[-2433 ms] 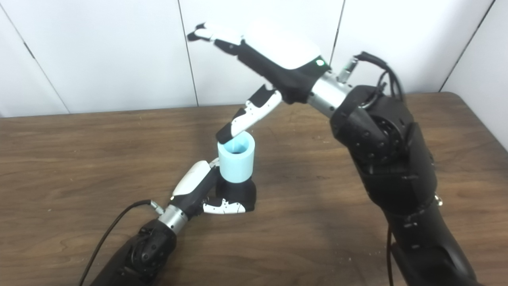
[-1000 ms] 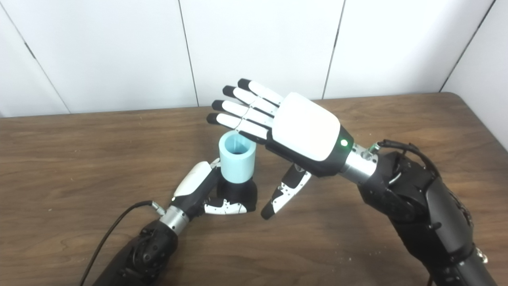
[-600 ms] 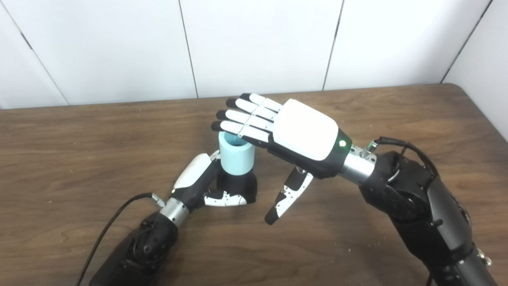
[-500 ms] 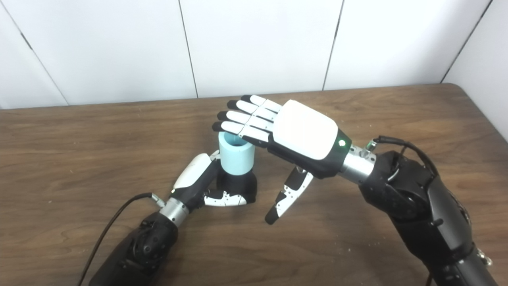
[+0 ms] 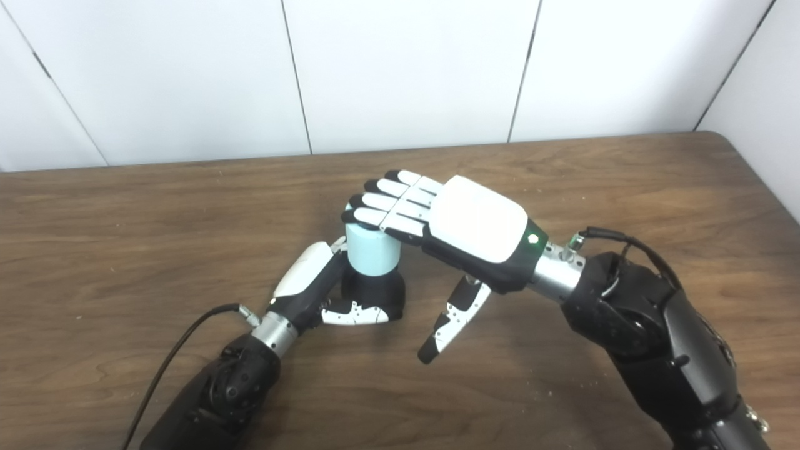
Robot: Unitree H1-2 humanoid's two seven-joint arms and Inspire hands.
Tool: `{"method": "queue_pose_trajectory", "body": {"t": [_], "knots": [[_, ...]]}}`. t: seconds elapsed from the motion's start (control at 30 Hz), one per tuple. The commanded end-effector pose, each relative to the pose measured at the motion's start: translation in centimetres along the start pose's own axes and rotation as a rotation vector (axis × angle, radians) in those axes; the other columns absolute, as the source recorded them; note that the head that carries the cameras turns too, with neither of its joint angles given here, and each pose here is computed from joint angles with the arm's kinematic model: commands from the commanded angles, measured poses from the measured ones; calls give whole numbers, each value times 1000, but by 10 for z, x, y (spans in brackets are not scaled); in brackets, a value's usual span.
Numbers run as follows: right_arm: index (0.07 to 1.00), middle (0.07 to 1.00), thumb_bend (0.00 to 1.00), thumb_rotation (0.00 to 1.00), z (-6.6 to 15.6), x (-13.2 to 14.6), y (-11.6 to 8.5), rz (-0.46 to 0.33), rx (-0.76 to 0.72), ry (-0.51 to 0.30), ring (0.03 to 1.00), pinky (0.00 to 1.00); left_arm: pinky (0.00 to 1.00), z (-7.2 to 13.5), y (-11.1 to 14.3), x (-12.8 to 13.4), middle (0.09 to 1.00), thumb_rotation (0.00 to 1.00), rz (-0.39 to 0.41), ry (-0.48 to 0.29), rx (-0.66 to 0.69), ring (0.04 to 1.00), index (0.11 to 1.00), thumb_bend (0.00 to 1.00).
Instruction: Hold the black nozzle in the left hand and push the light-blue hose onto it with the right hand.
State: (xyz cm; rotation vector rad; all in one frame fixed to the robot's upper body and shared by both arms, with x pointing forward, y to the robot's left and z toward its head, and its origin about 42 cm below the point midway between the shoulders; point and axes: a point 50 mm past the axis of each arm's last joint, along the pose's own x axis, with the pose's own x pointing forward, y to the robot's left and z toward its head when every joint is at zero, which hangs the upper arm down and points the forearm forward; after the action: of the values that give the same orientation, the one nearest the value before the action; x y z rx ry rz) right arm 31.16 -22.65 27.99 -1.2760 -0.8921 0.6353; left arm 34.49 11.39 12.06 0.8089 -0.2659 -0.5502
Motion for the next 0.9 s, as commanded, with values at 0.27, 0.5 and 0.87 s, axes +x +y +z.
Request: {"method": "queue_pose_trajectory", "body": {"t": [0.27, 0.5, 0.87], "knots": [[922, 935, 940, 579, -1, 1, -8, -14, -49, -52, 953, 965, 974, -27, -39, -30, 742, 446, -167, 153, -5, 884, 495, 486], [927, 938, 942, 574, -5, -1, -1, 12, -43, -51, 955, 959, 965, -27, -38, -30, 742, 446, -167, 153, -5, 884, 493, 486], [947, 954, 910, 627, -9, -8, 10, 69, -44, -35, 977, 980, 964, -26, -38, -30, 744, 444, -166, 151, -9, 881, 486, 486]]}}
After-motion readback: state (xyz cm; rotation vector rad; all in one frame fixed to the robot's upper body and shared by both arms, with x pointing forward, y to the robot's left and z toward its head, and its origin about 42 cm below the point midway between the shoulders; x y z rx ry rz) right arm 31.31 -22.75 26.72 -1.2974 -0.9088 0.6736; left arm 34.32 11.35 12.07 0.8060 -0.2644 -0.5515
